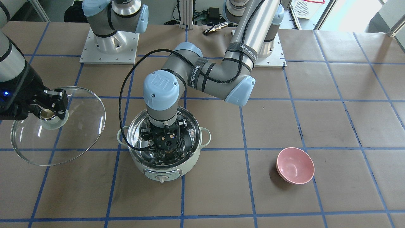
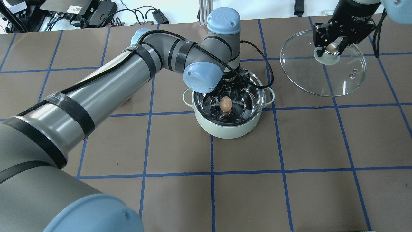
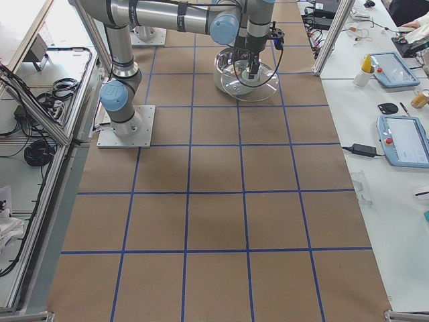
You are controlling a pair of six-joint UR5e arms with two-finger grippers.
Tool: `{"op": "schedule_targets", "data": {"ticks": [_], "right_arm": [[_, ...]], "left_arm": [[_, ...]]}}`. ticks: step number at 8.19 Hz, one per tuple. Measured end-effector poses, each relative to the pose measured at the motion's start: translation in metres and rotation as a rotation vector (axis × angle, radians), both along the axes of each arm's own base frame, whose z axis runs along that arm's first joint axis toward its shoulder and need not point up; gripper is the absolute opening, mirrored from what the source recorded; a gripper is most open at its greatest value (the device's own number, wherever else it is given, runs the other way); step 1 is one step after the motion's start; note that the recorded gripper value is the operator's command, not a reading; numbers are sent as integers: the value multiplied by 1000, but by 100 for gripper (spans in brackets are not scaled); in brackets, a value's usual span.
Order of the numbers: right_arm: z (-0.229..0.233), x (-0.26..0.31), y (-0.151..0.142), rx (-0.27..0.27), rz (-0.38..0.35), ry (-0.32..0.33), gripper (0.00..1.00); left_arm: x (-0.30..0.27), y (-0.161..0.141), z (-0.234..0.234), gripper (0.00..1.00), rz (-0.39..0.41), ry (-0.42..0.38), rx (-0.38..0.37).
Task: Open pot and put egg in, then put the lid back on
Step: 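Release the egg into the pot and raise the left gripper away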
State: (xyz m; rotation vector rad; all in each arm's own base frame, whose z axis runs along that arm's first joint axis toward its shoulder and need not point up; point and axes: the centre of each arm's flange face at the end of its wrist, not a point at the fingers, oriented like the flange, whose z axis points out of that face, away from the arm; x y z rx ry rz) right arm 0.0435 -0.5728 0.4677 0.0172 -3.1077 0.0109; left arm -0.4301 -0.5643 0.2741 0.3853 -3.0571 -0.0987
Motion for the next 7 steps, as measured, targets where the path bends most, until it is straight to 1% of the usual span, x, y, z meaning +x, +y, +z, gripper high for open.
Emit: {"op": "schedule_targets", "data": {"ticks": [1, 2, 3, 4, 5, 7], "right_arm": [[0, 0, 0, 0, -5, -1, 0], [0, 0, 0, 0, -9, -2, 0], [0, 0, 1, -1, -17, -2, 0], [0, 2, 1, 0, -30, -3, 0], [0, 3, 1, 0, -45, -3, 0], [0, 16, 2, -2, -68, -2, 0]], "left_arm": [[0, 0, 2, 92, 5, 1, -2], [0, 1, 7, 100, 6, 4, -9], [1, 2, 22, 100, 5, 11, -31], [4, 8, 50, 100, 5, 16, -65], [10, 19, 84, 100, 4, 20, -89], [28, 49, 139, 100, 0, -10, -73]]}}
